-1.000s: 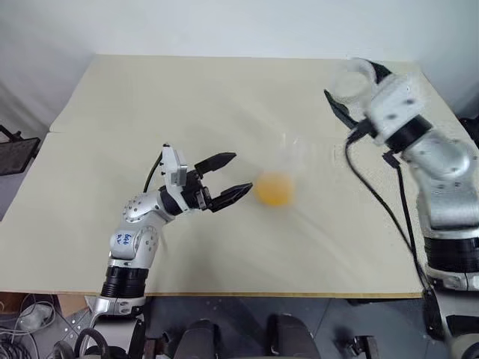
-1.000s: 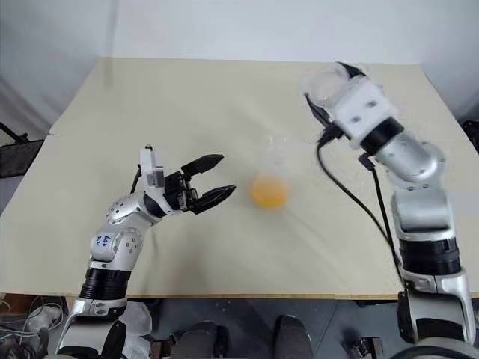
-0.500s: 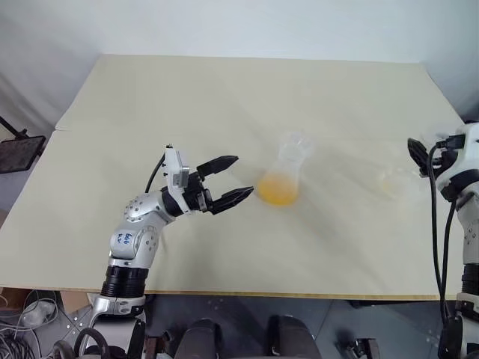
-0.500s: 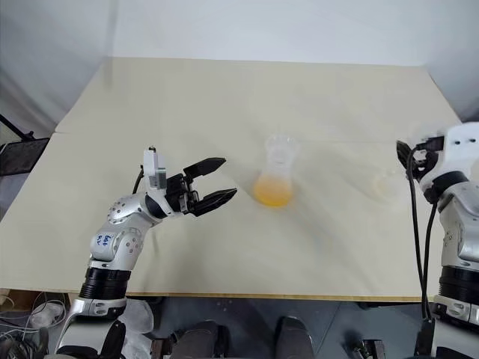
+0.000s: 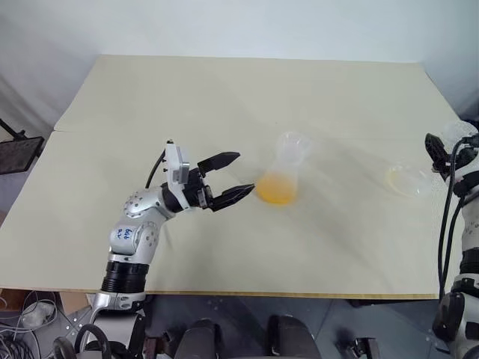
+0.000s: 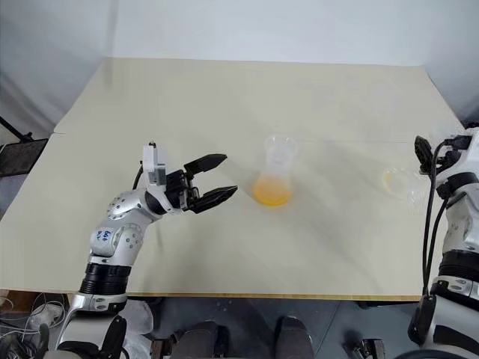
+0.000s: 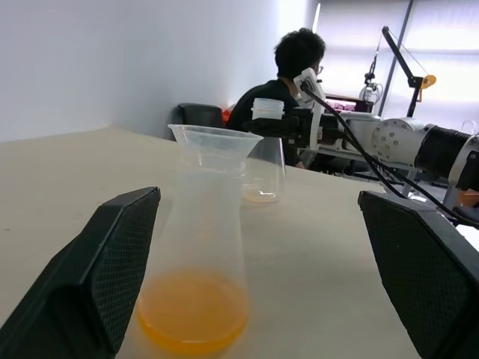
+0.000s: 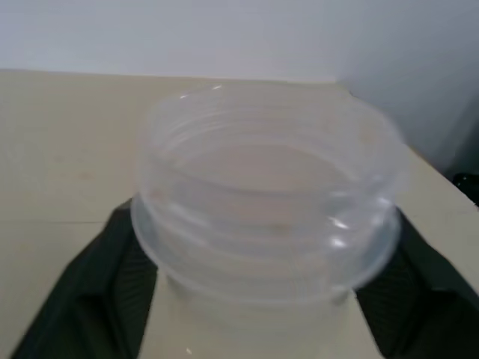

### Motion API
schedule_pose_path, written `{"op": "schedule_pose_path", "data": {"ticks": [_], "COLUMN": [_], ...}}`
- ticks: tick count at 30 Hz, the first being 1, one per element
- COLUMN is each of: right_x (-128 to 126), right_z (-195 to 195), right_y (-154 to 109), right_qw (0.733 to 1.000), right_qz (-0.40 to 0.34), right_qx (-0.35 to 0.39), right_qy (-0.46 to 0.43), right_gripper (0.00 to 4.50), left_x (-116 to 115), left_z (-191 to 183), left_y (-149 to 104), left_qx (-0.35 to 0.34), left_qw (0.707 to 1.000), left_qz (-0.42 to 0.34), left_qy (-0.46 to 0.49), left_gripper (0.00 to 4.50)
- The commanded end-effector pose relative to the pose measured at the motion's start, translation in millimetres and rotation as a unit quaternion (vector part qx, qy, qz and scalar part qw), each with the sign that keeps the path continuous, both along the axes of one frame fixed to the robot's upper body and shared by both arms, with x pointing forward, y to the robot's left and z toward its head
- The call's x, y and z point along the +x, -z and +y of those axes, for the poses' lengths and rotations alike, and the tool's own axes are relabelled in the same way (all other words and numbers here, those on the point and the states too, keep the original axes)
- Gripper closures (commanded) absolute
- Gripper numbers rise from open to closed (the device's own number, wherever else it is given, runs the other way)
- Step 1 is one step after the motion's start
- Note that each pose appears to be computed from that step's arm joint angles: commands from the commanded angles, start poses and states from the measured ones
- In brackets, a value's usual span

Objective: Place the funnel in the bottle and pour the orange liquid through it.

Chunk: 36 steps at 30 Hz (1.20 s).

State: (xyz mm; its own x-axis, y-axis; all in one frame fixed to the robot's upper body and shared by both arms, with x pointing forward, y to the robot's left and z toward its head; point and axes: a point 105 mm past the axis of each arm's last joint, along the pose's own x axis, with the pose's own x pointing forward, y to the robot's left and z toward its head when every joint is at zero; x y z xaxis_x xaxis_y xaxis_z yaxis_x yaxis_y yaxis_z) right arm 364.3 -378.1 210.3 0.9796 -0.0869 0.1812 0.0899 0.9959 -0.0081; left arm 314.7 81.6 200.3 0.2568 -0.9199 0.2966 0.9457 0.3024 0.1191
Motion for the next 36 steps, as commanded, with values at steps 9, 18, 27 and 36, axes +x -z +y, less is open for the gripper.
{"op": "schedule_pose_path", "data": {"ticks": [9, 18, 27, 36], "right_x": [-52, -61, -72, -114], "right_z": [-12, 55, 142, 162], "right_y": [-100, -142, -35, 46], "right_qw": [0.983, 0.952, 0.904, 0.832], "right_qz": [-0.177, -0.242, -0.067, 0.042], "right_qx": [-0.051, -0.121, -0.176, -0.231], "right_qy": [0.019, -0.142, -0.385, -0.502], "right_gripper": [0.02, 0.02, 0.02, 0.02], "left_x": [-1, 0, -9, -16], "left_z": [15, 36, 76, 95], "left_y": [-2, -6, 13, 33], "left_qx": [-0.009, 0.051, 0.128, 0.174], "left_qw": [1.0, 0.997, 0.986, 0.975], "left_qz": [-0.008, -0.033, -0.043, -0.032], "left_qy": [-0.019, -0.045, -0.1, -0.136], "left_gripper": [0.0, 0.0, 0.0, 0.0]}}
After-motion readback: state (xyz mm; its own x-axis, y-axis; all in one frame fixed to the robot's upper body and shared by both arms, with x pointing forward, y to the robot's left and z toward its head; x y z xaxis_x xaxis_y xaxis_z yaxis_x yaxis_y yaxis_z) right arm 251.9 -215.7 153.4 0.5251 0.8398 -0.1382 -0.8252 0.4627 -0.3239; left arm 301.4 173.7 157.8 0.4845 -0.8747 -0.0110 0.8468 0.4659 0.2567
